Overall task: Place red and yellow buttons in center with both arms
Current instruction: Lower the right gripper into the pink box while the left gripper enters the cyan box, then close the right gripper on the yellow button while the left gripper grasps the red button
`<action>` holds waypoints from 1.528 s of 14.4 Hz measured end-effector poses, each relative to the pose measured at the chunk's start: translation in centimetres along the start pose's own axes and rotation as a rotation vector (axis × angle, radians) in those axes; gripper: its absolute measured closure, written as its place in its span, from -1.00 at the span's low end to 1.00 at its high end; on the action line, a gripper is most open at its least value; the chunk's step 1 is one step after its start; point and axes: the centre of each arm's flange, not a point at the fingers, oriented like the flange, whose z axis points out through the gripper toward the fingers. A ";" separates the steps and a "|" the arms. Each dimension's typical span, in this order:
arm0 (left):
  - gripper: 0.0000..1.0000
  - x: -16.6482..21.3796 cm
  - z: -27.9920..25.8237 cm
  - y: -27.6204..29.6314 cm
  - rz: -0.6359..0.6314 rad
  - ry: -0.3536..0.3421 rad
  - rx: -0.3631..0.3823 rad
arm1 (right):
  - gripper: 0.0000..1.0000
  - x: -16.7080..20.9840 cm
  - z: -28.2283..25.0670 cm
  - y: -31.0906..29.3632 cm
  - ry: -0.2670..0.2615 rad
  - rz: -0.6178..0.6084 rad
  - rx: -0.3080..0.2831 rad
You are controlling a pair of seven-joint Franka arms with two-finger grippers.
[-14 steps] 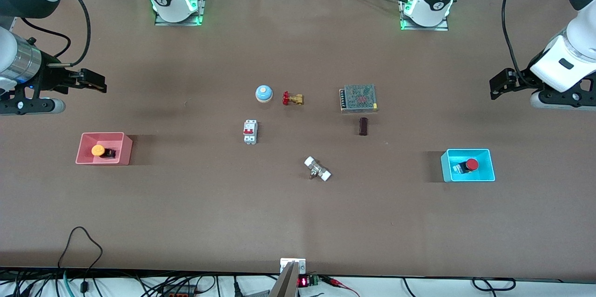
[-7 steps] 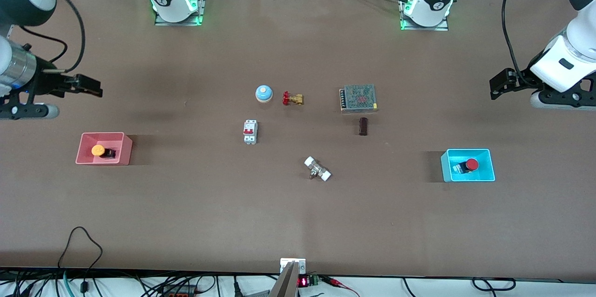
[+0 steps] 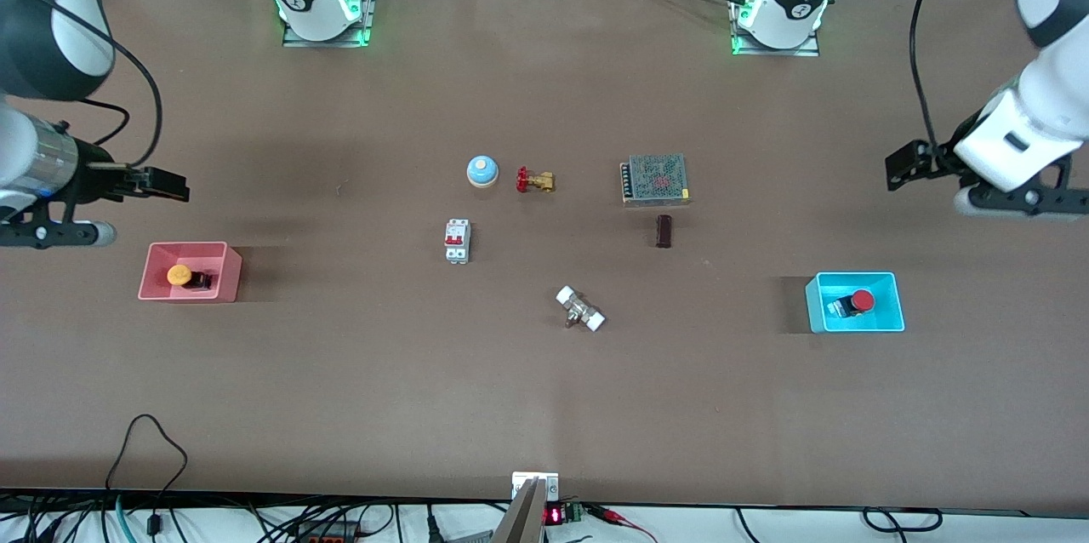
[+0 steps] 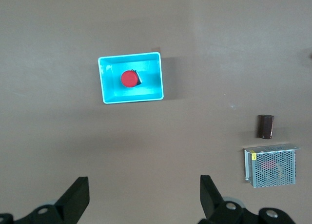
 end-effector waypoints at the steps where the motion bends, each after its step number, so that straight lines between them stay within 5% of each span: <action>1: -1.00 1.2 1.5 -0.2 -0.003 -0.021 -0.009 | -1.00 0.6 1.2 0.4 0.004 -0.003 -0.028; 5: -1.00 6.2 10.3 -2.7 -0.039 -0.101 -0.034 | -1.00 2.5 7.0 1.6 0.072 -0.021 -0.086; 13: -1.00 11.2 25.6 -5.9 -0.088 -0.016 -0.048 | -1.00 2.9 16.9 8.0 0.261 -0.128 -0.089; 18: -0.96 10.4 29.0 -6.0 -0.077 0.013 -0.029 | -1.00 3.9 20.3 8.7 0.286 -0.138 -0.086; 20: -0.57 10.3 29.8 -5.9 -0.076 0.009 -0.028 | -1.00 4.1 21.2 8.6 0.288 -0.140 -0.083; 22: -0.50 10.2 30.6 -6.1 -0.078 0.010 -0.028 | -1.00 4.2 22.0 8.5 0.282 -0.142 -0.080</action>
